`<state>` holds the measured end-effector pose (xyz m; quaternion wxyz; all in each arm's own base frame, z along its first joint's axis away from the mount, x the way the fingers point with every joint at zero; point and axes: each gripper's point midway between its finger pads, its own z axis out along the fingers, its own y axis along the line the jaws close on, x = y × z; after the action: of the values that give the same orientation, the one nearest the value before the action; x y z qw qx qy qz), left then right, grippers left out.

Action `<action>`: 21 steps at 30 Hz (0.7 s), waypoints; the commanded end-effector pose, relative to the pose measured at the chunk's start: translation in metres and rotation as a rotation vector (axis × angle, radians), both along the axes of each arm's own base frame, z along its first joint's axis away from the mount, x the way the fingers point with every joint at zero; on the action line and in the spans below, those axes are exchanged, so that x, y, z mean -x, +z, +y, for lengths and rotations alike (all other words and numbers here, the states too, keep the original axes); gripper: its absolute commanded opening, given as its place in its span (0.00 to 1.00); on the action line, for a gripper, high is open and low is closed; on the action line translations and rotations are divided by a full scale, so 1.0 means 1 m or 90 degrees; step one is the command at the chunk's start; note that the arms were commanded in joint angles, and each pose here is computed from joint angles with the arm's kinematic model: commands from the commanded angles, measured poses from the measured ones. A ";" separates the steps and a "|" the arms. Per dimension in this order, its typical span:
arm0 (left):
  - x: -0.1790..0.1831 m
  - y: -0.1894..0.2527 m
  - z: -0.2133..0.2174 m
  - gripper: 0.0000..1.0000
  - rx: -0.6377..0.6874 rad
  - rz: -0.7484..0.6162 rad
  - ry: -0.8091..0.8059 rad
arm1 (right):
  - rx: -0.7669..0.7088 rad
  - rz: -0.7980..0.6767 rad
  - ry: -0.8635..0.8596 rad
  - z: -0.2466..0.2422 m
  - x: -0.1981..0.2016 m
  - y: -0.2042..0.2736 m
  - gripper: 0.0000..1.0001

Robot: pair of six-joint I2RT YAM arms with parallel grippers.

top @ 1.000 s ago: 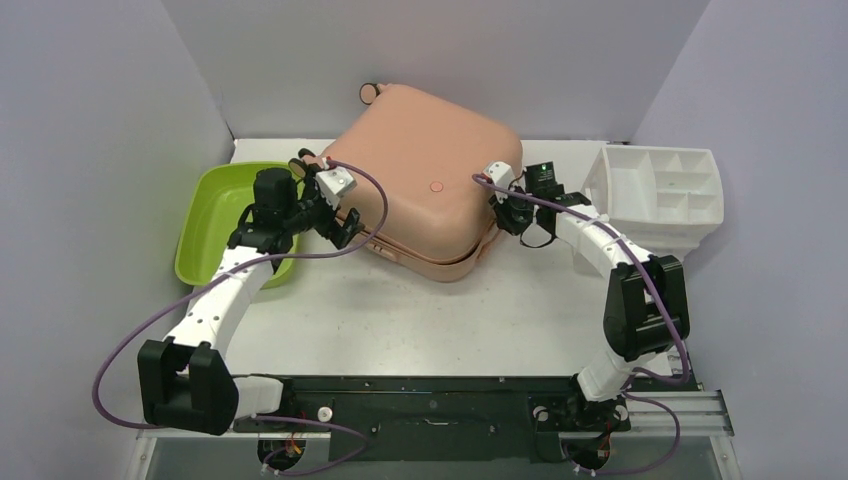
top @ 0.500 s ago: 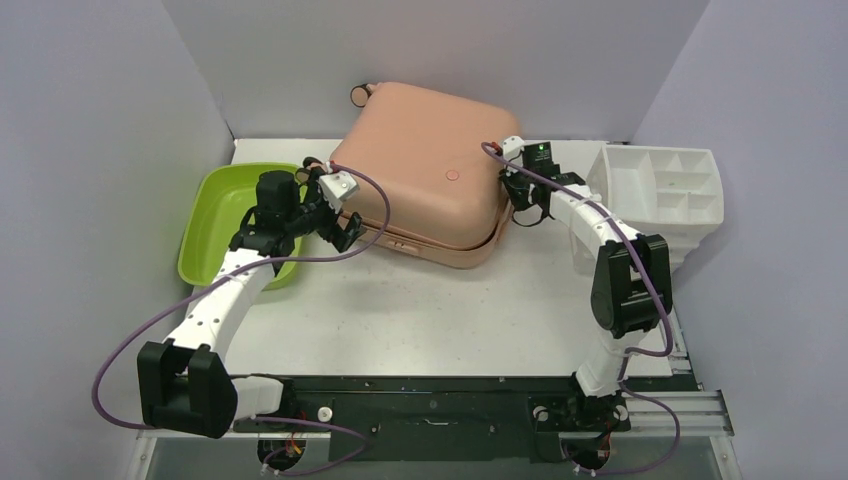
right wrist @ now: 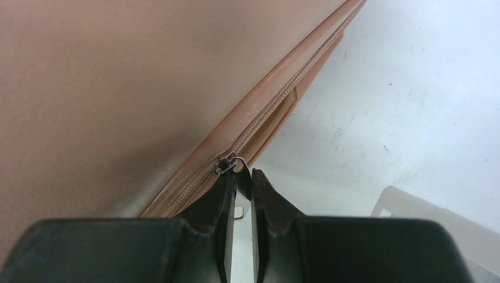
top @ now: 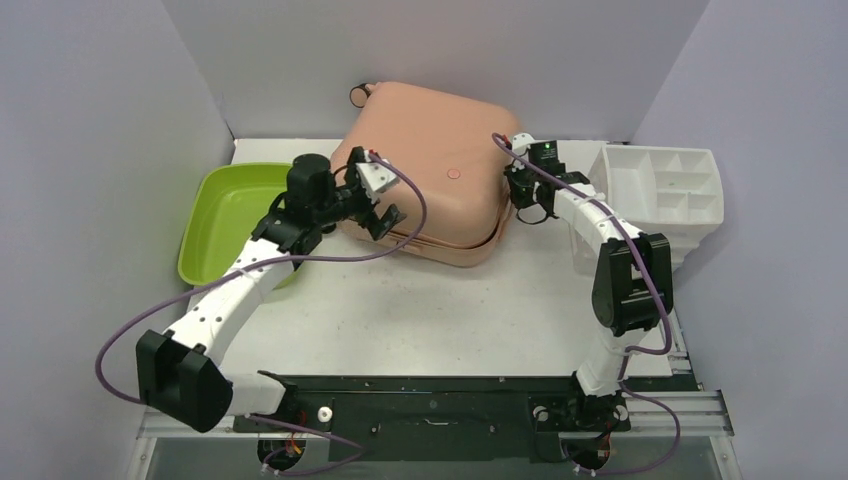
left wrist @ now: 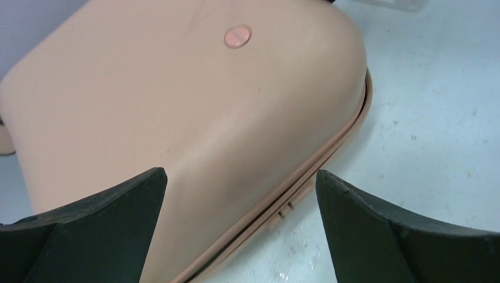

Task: Open, take out, and arrange the luggage
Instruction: Unzip the zipper of the luggage.

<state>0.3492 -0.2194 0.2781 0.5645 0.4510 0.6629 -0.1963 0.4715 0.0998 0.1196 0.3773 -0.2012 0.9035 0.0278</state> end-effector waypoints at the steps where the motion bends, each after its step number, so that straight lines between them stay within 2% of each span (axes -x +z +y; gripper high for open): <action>1: -0.028 0.025 -0.036 0.96 0.027 -0.035 0.038 | -0.050 -0.095 -0.071 -0.020 -0.028 0.039 0.02; 10: -0.058 0.020 -0.108 0.96 0.042 0.030 0.032 | -0.108 -0.065 -0.098 -0.018 -0.024 0.027 0.02; 17: -0.074 -0.029 -0.137 0.98 0.005 0.094 0.029 | -0.142 -0.063 -0.152 -0.030 -0.030 0.022 0.02; 21: -0.061 -0.060 -0.135 0.83 -0.022 0.126 0.005 | -0.138 -0.079 -0.192 -0.046 -0.042 0.026 0.02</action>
<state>0.4197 -0.3573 0.2488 0.5259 0.4246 0.7014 -0.2264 0.4704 0.1007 0.1145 0.3735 -0.0969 0.9159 0.1103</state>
